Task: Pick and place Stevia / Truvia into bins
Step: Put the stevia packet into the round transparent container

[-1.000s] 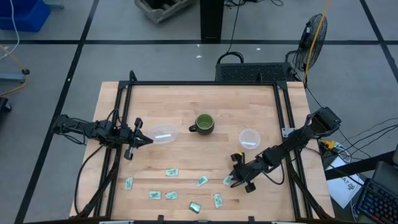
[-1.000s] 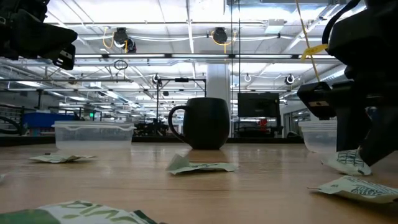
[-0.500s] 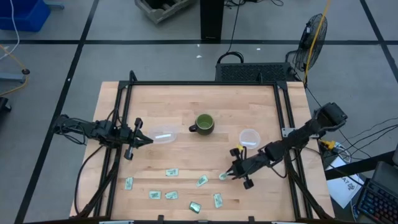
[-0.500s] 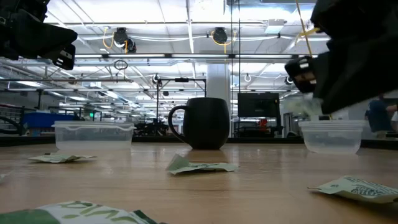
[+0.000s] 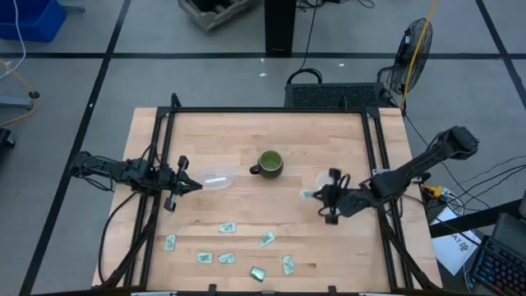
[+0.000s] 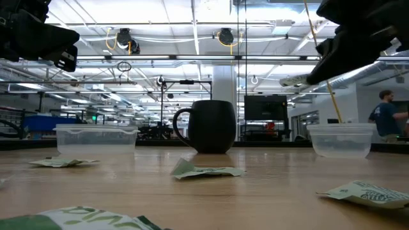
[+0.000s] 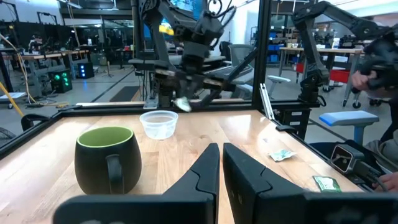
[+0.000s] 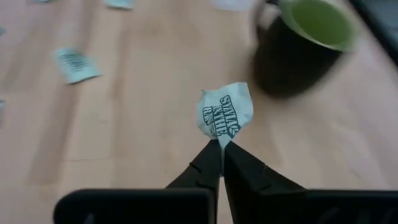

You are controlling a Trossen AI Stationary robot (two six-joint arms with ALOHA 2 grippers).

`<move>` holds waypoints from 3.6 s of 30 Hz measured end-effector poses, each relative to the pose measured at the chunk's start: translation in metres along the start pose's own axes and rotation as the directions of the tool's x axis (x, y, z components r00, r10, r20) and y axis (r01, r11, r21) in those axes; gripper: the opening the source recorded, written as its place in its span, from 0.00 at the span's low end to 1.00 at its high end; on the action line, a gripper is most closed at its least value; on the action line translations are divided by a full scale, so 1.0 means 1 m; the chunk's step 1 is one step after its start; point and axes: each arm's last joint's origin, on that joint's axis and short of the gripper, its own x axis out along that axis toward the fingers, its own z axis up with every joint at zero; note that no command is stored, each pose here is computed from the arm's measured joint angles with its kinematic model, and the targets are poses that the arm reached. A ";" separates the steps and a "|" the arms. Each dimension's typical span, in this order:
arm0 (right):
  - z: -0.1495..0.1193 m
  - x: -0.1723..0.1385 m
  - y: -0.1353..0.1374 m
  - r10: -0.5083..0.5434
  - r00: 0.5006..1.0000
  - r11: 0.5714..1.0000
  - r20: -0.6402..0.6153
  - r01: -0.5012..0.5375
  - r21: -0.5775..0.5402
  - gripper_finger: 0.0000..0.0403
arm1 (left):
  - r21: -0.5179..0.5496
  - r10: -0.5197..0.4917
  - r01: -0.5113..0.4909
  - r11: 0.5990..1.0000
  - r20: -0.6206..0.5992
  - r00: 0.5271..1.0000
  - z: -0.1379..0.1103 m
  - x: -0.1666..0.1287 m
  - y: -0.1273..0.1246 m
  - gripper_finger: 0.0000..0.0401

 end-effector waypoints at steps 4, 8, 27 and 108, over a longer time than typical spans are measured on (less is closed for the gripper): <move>-0.006 -0.010 -0.011 -0.091 0.995 0.988 -0.034 0.095 0.123 0.00 | 0.000 0.000 0.000 1.000 0.000 1.000 0.000 0.000 0.000 0.06; -0.015 -0.015 -0.017 -0.123 0.987 0.959 -0.106 0.146 0.243 0.00 | 0.000 0.000 0.000 1.000 0.000 1.000 0.000 0.000 0.000 0.06; -0.034 -0.014 -0.024 -0.240 0.933 0.902 -0.269 0.317 0.293 0.19 | 0.000 0.000 0.000 1.000 0.000 1.000 0.000 0.000 0.000 0.06; -0.024 0.105 0.176 0.384 0.923 0.922 0.019 -0.382 -0.062 0.51 | 0.000 0.000 0.000 1.000 -0.005 1.000 0.000 0.000 0.000 0.06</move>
